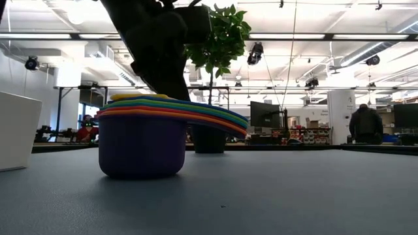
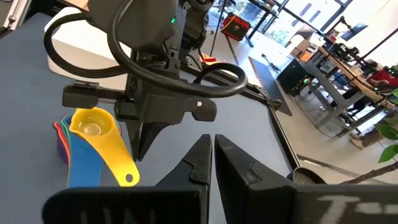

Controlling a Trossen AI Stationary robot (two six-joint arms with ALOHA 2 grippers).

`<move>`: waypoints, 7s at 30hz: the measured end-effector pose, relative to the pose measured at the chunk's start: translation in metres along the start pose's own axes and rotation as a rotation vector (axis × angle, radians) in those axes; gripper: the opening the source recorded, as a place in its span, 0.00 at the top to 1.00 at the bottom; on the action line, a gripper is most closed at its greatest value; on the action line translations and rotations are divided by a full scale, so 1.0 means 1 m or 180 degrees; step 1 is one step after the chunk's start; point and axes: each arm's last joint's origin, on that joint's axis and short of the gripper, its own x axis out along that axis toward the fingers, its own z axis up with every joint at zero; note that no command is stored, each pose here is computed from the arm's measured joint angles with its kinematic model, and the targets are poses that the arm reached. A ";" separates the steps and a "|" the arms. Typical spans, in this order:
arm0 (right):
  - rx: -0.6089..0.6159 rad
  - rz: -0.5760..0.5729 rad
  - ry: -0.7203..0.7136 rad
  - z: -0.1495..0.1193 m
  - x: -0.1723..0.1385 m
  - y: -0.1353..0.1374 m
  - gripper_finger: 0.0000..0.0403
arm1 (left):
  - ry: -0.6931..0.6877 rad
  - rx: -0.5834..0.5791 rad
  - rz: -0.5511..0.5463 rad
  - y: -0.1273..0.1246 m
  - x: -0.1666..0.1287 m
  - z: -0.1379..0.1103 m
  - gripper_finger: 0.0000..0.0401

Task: Nest measuring cups in basket
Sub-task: Stack the yellow measuring cup on the blue measuring cup, then put the set of measuring cups into the white bin

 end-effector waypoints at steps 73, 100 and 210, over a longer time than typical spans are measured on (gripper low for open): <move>-0.0003 0.0001 -0.0001 0.000 0.000 0.000 0.98 | -0.0083 0.0332 -0.0339 -0.016 -0.005 -0.001 1.00; -0.0006 0.0000 -0.0001 0.000 0.000 0.000 0.98 | -0.0092 0.0562 -0.0399 -0.021 -0.007 -0.003 1.00; -0.0004 -0.0007 -0.0041 0.001 0.000 0.000 0.98 | -0.0200 0.1602 -0.0099 -0.088 -0.033 -0.063 0.26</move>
